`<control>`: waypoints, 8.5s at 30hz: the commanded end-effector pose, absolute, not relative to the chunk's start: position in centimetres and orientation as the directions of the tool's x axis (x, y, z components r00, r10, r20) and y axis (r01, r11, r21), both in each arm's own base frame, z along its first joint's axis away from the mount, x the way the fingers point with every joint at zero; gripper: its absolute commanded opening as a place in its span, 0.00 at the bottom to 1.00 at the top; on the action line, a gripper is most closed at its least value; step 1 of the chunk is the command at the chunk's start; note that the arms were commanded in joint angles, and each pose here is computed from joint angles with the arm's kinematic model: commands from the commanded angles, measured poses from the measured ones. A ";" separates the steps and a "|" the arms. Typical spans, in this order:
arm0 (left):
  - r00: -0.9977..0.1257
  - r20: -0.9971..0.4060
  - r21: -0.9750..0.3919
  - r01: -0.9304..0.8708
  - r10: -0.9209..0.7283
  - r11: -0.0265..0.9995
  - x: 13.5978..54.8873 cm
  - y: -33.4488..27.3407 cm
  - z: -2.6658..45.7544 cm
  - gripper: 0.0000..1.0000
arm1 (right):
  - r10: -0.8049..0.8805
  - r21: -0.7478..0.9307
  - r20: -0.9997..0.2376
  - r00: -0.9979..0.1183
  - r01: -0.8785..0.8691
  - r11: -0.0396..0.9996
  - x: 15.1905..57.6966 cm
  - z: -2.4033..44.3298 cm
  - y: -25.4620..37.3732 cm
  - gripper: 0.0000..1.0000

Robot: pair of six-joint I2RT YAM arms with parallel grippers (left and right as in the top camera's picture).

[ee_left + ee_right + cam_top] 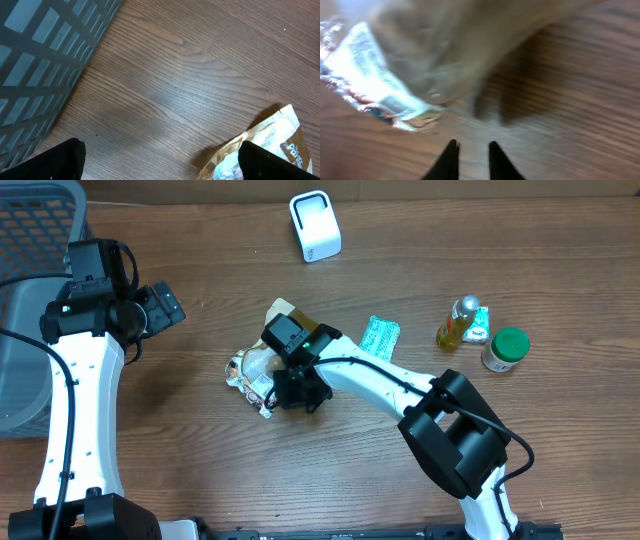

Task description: Scan the item barcode

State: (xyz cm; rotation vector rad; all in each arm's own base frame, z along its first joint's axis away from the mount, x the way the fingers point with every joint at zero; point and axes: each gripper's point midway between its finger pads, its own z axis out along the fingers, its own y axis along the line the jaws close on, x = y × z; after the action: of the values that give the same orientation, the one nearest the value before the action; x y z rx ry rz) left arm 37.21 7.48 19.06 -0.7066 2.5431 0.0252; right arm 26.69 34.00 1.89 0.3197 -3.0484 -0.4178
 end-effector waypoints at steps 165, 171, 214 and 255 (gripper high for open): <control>-0.739 -0.484 -0.109 -0.480 -0.468 0.870 37.3 7.6 19.6 1.00 | -0.232 0.237 -0.160 -0.959 -0.265 0.934 36.7 10.3 32.7 0.19; -0.739 -0.484 -0.109 -0.480 -0.468 0.871 37.3 7.6 19.6 0.99 | -0.232 0.232 -0.148 -0.961 -0.262 0.937 36.5 10.3 32.5 0.19; -0.739 -0.484 -0.109 -0.480 -0.468 0.870 37.3 7.6 19.6 0.99 | -0.247 0.216 -0.160 -0.956 -0.278 0.936 36.8 10.2 32.2 0.21; -0.739 -0.484 -0.109 -0.480 -0.468 0.871 37.3 7.6 19.6 1.00 | -0.247 0.215 -0.159 -0.956 -0.278 0.936 36.7 10.2 32.2 0.27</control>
State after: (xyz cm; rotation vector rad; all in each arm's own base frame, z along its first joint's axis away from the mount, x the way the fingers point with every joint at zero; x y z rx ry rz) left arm 37.20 7.48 19.04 -0.7067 2.5434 0.0252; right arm 36.66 32.45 9.14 0.4291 -3.1975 -0.3759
